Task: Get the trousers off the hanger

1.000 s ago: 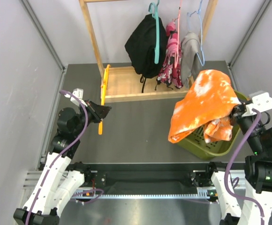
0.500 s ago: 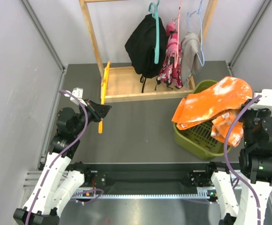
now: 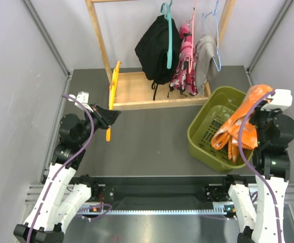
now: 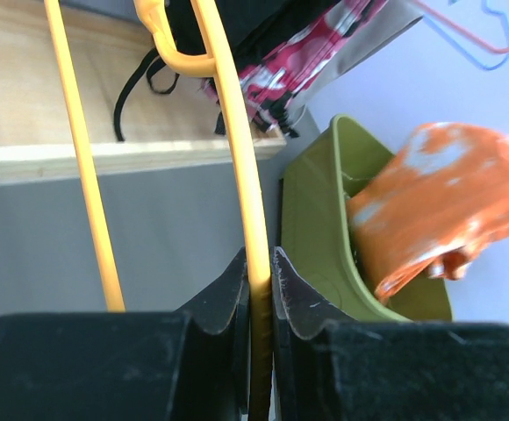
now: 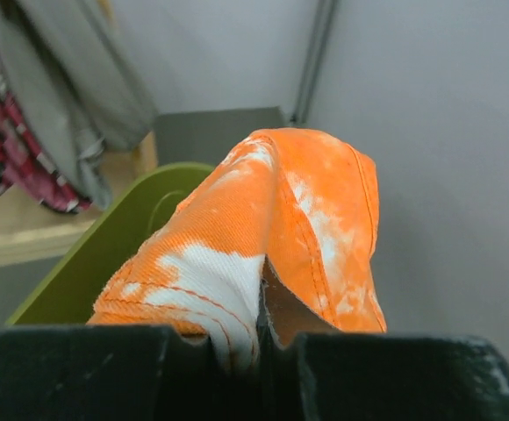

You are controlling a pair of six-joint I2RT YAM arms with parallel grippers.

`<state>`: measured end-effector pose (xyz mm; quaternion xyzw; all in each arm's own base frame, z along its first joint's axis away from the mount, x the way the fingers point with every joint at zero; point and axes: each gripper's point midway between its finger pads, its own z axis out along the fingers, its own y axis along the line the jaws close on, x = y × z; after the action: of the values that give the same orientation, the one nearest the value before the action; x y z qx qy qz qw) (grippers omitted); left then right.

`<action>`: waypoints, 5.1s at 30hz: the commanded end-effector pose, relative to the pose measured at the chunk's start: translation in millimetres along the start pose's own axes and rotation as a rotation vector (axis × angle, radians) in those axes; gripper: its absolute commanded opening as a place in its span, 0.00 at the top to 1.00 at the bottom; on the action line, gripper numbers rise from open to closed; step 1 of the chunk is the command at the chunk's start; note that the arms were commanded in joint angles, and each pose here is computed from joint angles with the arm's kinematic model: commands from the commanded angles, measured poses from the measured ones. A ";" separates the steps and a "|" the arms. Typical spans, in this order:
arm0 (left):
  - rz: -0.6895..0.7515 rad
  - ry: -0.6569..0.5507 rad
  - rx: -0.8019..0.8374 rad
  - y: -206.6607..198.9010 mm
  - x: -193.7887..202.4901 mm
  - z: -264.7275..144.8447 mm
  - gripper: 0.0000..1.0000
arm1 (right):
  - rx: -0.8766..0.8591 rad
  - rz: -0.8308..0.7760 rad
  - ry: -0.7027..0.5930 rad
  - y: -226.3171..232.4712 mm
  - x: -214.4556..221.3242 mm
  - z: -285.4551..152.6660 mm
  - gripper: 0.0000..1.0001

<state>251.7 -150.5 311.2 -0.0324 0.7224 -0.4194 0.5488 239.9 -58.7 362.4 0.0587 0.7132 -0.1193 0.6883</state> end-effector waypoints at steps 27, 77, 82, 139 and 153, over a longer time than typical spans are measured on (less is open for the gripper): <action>-0.101 -0.204 0.201 -74.4 -121.5 59.4 1.00 | -0.670 -0.071 -0.007 110.9 44.7 10.2 0.00; 0.012 -0.358 -0.186 -30.0 -233.2 103.9 0.15 | -0.620 0.019 0.037 102.3 95.7 11.7 0.00; 0.121 -0.370 -0.198 -44.5 -235.6 72.0 0.15 | -0.635 0.025 0.048 104.9 101.6 13.7 0.00; 0.524 -0.685 -0.114 -195.4 -266.7 202.0 1.00 | -0.672 0.054 -0.010 107.4 65.2 -5.2 0.00; 0.500 -0.721 -0.069 -212.7 -286.0 145.1 1.00 | -0.875 -0.060 -0.103 129.8 45.9 -30.4 0.00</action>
<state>468.2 -291.9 503.2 0.0738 0.6603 -0.1412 0.7339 248.2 62.6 271.5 -0.2117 0.7055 0.1827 0.6512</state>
